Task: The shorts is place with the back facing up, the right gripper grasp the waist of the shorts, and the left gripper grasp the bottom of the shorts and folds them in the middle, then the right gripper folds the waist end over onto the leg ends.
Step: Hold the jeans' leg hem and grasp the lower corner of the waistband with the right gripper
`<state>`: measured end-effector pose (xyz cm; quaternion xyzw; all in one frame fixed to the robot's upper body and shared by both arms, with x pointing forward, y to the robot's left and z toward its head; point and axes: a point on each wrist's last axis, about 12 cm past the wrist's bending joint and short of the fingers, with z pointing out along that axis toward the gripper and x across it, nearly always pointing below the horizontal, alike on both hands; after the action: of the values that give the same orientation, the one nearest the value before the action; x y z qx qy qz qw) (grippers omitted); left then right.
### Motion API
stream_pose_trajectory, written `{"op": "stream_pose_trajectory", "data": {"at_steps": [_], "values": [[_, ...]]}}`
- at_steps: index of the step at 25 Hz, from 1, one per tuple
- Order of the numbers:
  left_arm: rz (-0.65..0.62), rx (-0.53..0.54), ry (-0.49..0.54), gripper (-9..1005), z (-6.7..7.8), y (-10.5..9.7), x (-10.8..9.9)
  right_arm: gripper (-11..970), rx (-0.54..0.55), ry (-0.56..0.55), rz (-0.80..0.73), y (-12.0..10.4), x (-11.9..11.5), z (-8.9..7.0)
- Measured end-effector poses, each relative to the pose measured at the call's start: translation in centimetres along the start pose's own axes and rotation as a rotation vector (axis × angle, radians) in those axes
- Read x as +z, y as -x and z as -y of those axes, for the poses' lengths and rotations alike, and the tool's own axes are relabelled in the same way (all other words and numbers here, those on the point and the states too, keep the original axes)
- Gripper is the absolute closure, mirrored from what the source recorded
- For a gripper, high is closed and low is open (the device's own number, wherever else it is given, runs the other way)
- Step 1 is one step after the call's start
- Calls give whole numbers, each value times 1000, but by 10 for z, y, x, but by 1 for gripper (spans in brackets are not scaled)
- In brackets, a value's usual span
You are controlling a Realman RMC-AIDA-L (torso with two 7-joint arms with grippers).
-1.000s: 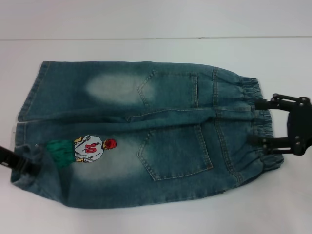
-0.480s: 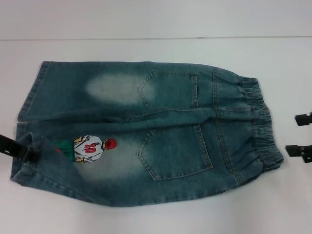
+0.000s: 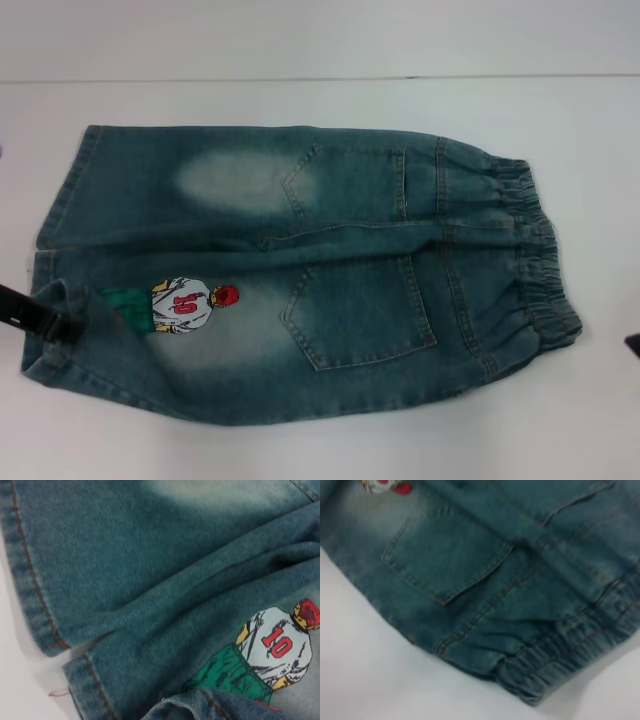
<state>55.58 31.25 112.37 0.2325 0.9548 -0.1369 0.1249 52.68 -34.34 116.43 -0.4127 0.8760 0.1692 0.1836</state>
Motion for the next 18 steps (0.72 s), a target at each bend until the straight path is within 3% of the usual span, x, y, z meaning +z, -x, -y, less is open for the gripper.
{"op": "stream_pose_trajectory", "data": {"at_steps": [9, 18], "values": [[-11, -5, -1, 961, -2, -7, 2, 53, 30, 54, -58, 2, 36, -2], [-16, -3, 7, 961, -3, -8, 0, 58, 34, 61, -35, 2, 51, 1]]}}
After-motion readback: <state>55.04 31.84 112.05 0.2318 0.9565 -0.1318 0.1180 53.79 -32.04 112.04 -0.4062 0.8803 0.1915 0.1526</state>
